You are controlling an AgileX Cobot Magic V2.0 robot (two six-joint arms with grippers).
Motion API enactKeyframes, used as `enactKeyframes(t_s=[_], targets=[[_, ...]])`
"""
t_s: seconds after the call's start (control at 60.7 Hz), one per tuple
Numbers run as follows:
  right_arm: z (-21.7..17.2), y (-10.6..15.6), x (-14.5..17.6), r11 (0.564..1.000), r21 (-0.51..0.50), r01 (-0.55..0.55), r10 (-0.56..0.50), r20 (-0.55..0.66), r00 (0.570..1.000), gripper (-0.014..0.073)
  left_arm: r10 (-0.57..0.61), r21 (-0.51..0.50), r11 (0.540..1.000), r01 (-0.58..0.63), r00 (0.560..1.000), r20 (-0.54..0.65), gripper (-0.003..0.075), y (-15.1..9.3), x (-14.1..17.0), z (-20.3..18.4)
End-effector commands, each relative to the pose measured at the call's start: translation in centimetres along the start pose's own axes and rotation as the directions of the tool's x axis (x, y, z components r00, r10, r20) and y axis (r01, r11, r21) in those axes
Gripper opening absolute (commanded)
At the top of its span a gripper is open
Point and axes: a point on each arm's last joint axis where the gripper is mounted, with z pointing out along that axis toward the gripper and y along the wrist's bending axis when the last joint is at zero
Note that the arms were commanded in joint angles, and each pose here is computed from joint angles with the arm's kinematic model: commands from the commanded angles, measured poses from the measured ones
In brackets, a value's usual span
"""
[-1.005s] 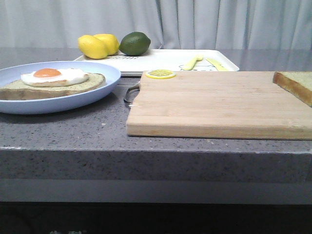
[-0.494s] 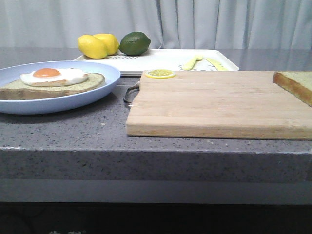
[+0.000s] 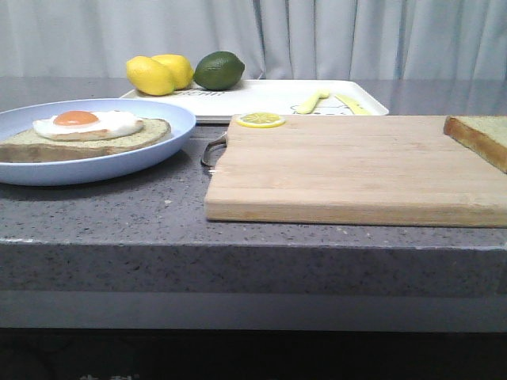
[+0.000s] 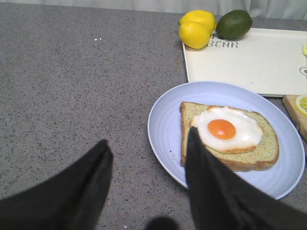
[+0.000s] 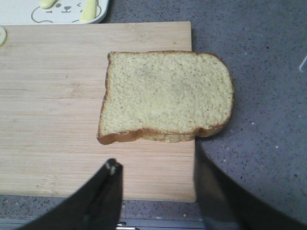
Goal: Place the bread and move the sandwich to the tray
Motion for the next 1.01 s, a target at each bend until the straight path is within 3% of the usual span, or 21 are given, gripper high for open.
enactKeyframes(t_s=[0.0, 0.214, 0.395, 0.758, 0.89, 0.989], targets=[[-0.5, 0.1, -1.3, 1.000, -0.001, 0.002, -0.002, 0.085, 0.996, 0.0559, -0.008, 0.007, 1.000, 0.008, 0.994, 0.112, 0.0501, -0.1, -1.7, -0.3], [-0.4, 0.2, -1.1, 1.000, -0.011, -0.013, 0.014, 0.059, 0.998, 0.0566, -0.008, 0.007, 1.000, 0.008, 0.994, 0.111, 0.0460, -0.1, -1.7, -0.3], [-0.4, 0.5, -2.0, 0.998, -0.043, -0.051, 0.052, 0.046, 0.998, 0.0524, -0.008, 0.023, 1.000, 0.006, 0.994, 0.112, 0.0421, -0.3, -1.7, -0.3], [2.1, 1.3, -8.0, 0.999, -0.013, -0.044, 0.040, -0.227, 0.973, 0.0517, 0.066, 0.203, 0.975, -0.089, 0.991, 0.114, 0.0421, -2.5, -1.5, -0.5], [3.1, 0.2, -9.8, 0.998, 0.042, -0.053, 0.064, -0.327, 0.943, 0.0517, 0.085, 0.210, 0.972, -0.110, 0.988, 0.128, 0.0421, -2.6, -1.6, -0.6], [3.2, -2.3, -10.6, 0.987, 0.114, -0.117, 0.150, -0.348, 0.925, 0.0517, 0.084, 0.210, 0.972, -0.110, 0.988, 0.129, 0.0421, -2.6, -1.6, -0.6]])
